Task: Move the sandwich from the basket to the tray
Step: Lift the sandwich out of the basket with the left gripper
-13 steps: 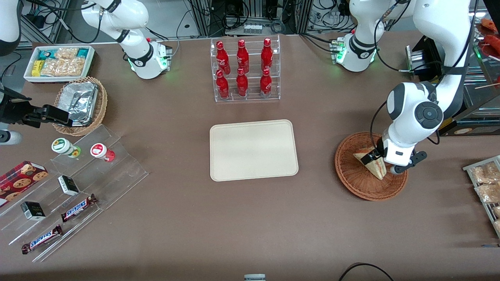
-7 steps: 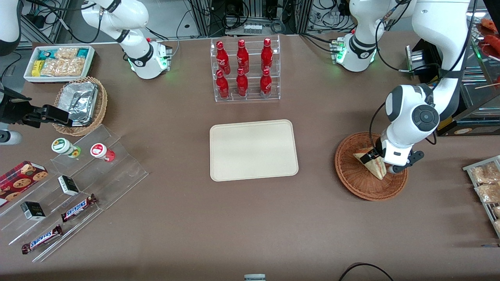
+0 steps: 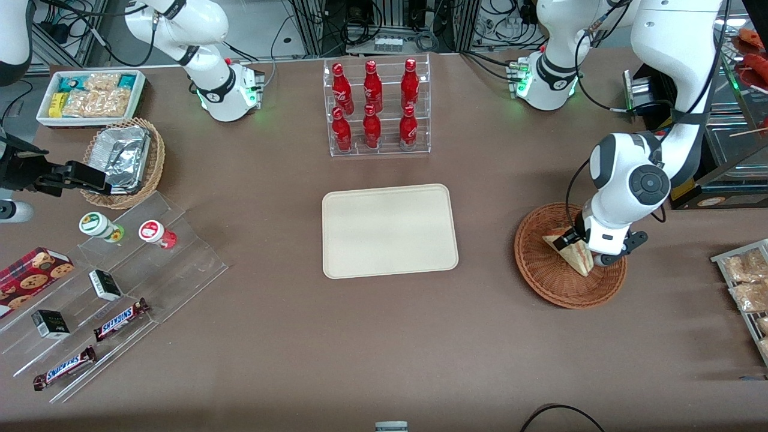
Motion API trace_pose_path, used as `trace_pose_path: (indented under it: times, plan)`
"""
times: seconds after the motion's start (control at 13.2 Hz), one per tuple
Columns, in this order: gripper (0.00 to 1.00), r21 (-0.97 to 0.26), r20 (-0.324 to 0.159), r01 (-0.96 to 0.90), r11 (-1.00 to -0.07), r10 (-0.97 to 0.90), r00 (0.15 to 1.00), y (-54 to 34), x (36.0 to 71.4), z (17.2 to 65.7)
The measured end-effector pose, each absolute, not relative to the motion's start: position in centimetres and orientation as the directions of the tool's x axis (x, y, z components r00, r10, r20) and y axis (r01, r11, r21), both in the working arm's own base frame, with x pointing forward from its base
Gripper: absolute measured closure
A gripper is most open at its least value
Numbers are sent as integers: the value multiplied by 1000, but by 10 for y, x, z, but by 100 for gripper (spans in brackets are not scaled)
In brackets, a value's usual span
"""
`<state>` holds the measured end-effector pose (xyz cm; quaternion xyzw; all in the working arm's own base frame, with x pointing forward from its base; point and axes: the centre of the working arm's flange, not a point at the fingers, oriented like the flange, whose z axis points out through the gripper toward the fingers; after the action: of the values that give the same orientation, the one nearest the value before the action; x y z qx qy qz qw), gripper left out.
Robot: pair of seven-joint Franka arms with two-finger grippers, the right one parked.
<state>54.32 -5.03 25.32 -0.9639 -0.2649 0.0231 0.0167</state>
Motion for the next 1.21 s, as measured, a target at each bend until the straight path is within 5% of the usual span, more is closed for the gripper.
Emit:
trace_pose_path:
  times: [0.23, 0.68, 0.98, 1.21]
  plan:
    - [60, -44, -34, 516, -855, 518, 855, -49, 544, 251]
    - [83, -52, -10, 489, -871, 490, 872, -62, 575, 321]
    - [85, -45, 13, 368, -929, 368, 930, -155, 604, 424]
    - [85, -42, 15, 262, -964, 262, 965, -237, 599, 438]
